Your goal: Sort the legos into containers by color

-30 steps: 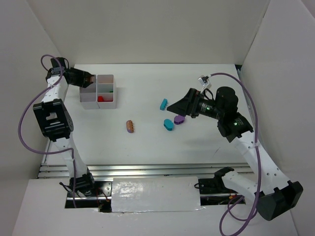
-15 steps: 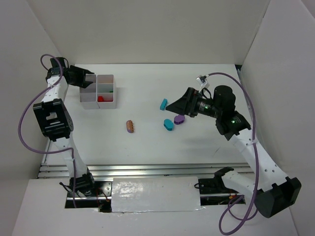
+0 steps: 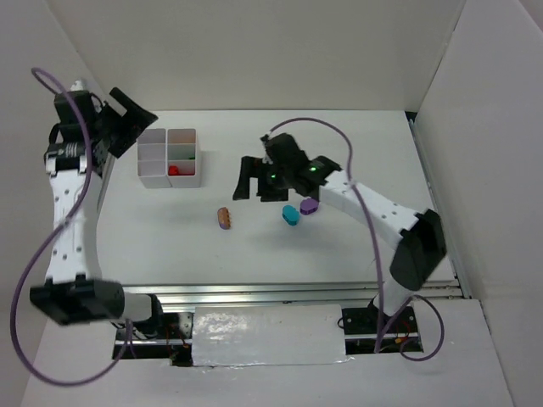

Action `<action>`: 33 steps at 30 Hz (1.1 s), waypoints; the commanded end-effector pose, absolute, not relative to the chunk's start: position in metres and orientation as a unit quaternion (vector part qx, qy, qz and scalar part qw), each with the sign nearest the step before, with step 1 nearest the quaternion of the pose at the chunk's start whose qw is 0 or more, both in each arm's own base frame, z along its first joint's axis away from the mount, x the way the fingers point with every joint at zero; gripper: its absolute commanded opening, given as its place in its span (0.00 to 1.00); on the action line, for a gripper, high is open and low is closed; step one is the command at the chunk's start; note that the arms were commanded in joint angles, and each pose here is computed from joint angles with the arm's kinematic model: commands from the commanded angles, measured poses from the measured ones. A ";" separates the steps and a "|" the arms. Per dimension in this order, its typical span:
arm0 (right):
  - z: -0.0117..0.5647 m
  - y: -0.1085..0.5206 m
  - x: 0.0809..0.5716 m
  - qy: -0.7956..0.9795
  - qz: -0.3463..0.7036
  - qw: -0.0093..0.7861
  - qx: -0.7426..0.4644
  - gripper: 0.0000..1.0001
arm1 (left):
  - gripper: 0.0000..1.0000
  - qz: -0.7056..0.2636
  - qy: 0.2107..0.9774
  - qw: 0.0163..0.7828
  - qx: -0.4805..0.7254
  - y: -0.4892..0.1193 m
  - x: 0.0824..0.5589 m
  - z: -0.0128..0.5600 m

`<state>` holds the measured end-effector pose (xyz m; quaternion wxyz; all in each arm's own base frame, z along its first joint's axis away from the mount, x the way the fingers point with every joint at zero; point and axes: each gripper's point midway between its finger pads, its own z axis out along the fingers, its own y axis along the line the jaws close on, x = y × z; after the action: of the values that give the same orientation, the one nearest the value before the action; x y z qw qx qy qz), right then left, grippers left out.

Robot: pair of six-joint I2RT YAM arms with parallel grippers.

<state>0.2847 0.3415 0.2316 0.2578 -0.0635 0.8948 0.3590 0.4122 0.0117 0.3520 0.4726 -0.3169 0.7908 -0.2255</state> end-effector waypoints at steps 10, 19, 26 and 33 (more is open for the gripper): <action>0.114 0.419 0.321 0.952 0.133 0.255 -0.107 0.95 | 1.00 -0.141 0.860 0.391 -0.296 0.002 0.271 0.272; 0.056 0.426 0.325 0.962 0.102 0.226 -0.116 0.81 | 1.00 -0.114 0.878 0.384 -0.262 -0.006 0.256 0.261; 0.036 0.439 0.327 0.958 0.114 0.224 -0.139 0.65 | 0.99 -0.156 0.884 0.367 -0.245 -0.023 0.266 0.258; 0.038 0.433 0.321 0.954 0.126 0.231 -0.143 0.25 | 1.00 -0.164 0.887 0.360 -0.239 -0.026 0.272 0.253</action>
<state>0.3233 0.4411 0.0471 0.2233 -0.1335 0.9555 0.1393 0.2636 -0.0220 0.2433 0.3414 -0.2592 0.8907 -0.1518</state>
